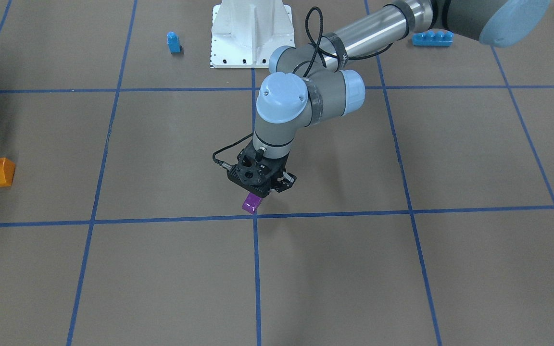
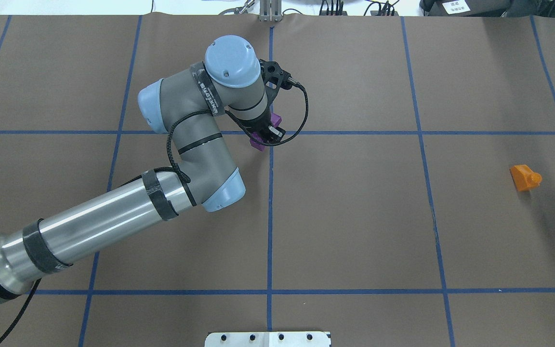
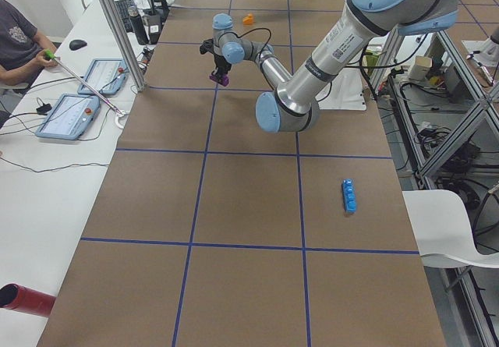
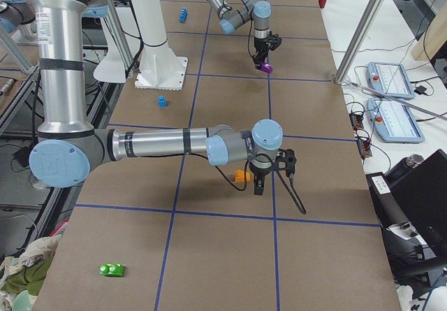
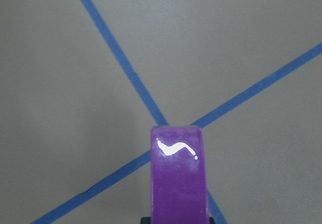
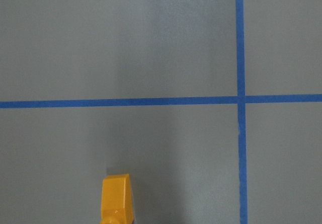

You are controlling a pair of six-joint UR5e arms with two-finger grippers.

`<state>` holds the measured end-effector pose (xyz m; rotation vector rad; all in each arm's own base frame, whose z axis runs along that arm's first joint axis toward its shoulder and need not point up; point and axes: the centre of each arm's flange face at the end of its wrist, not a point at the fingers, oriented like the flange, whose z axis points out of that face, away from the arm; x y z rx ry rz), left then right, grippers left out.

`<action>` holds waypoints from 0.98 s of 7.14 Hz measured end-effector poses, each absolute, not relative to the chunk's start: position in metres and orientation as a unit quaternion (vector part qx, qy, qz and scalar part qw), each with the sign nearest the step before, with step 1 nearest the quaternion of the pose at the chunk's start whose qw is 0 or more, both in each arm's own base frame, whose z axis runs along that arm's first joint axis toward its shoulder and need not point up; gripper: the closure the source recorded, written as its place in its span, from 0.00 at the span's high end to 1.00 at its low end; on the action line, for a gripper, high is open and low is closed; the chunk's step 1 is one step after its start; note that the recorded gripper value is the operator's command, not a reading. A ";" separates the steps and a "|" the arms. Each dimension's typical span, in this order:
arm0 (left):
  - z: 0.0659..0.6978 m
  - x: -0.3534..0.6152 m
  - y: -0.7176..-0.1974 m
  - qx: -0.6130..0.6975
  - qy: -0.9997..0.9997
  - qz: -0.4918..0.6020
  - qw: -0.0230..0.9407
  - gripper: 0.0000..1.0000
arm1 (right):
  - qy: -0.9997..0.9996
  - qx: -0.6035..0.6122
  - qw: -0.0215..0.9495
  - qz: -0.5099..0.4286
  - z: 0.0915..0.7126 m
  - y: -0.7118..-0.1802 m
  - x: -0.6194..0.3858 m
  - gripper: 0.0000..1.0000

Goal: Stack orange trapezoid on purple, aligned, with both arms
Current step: 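Carry the purple block with the left gripper to the table center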

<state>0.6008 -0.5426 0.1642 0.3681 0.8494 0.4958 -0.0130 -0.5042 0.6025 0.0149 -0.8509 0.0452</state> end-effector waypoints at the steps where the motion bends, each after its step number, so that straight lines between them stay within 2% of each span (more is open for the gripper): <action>1: 0.166 0.610 -0.537 0.184 0.397 0.249 0.864 0.00 | -0.412 0.004 0.911 0.017 0.604 -0.503 -0.019 1.00; 2: 0.170 0.618 -0.533 0.190 0.389 0.261 0.863 0.09 | -0.412 -0.001 0.911 0.014 0.605 -0.502 -0.025 1.00; 3: 0.173 0.625 -0.527 0.190 0.385 0.269 0.862 0.43 | -0.412 -0.007 0.911 0.015 0.606 -0.500 -0.030 1.00; 4: 0.175 0.630 -0.523 0.189 0.383 0.273 0.862 0.99 | -0.412 -0.015 0.911 0.017 0.609 -0.497 -0.036 1.00; 7: 0.171 0.634 -0.518 0.203 0.393 0.272 0.855 1.00 | -0.395 -0.020 0.919 -0.004 0.606 -0.490 -0.064 1.00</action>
